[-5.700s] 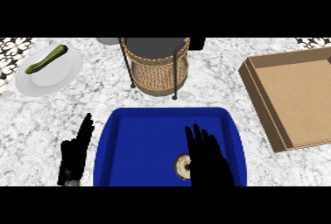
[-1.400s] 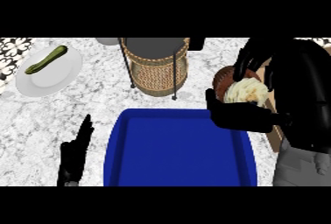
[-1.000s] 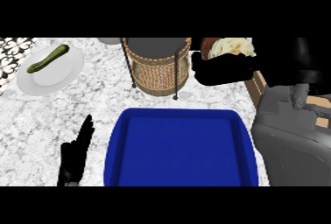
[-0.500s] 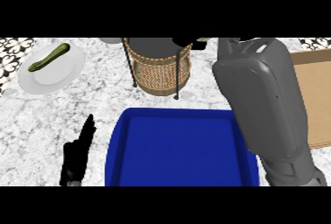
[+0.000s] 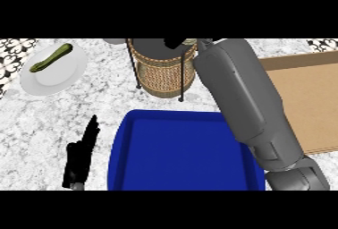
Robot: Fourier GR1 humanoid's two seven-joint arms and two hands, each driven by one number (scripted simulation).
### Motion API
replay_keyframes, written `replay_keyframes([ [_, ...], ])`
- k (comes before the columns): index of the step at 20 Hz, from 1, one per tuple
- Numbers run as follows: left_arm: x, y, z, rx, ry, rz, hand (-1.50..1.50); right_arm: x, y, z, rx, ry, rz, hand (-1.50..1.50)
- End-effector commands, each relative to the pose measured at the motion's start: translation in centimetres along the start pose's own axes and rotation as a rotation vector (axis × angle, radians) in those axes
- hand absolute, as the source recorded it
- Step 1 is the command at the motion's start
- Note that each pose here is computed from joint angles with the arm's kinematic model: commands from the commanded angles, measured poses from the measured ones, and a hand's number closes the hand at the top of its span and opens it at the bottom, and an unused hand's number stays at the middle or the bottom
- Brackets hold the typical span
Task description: Pick the cupcake from the tray and place it in the tiered basket
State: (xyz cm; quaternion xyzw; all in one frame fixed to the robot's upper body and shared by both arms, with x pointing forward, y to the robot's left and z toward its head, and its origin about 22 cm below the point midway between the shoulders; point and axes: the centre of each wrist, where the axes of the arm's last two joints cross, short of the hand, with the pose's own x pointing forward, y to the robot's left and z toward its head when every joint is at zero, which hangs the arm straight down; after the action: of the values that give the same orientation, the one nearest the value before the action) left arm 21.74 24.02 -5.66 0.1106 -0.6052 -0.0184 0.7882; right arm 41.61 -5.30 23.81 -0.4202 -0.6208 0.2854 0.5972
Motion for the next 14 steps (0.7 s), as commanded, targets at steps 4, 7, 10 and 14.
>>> replay_keyframes([
  [4, -0.1, 0.1, -0.7, -0.002, -0.001, -0.001, 0.0, -0.3, 3.2, -1.5, 0.032, 0.057, -0.006, 1.5],
  [7, 0.1, -0.9, -0.7, -0.031, -0.017, -0.007, 0.0, -1.5, 3.8, -2.4, 0.02, 0.088, -0.121, 1.5],
  [10, 0.3, -1.8, -0.5, -0.029, -0.012, 0.003, 0.0, -3.6, 4.5, -2.6, 0.077, 0.148, -0.298, -1.5],
  [14, 0.1, 0.3, -0.6, -0.036, -0.024, 0.014, 0.0, -5.0, 5.3, -2.8, 0.066, 0.139, -0.479, -1.5],
])
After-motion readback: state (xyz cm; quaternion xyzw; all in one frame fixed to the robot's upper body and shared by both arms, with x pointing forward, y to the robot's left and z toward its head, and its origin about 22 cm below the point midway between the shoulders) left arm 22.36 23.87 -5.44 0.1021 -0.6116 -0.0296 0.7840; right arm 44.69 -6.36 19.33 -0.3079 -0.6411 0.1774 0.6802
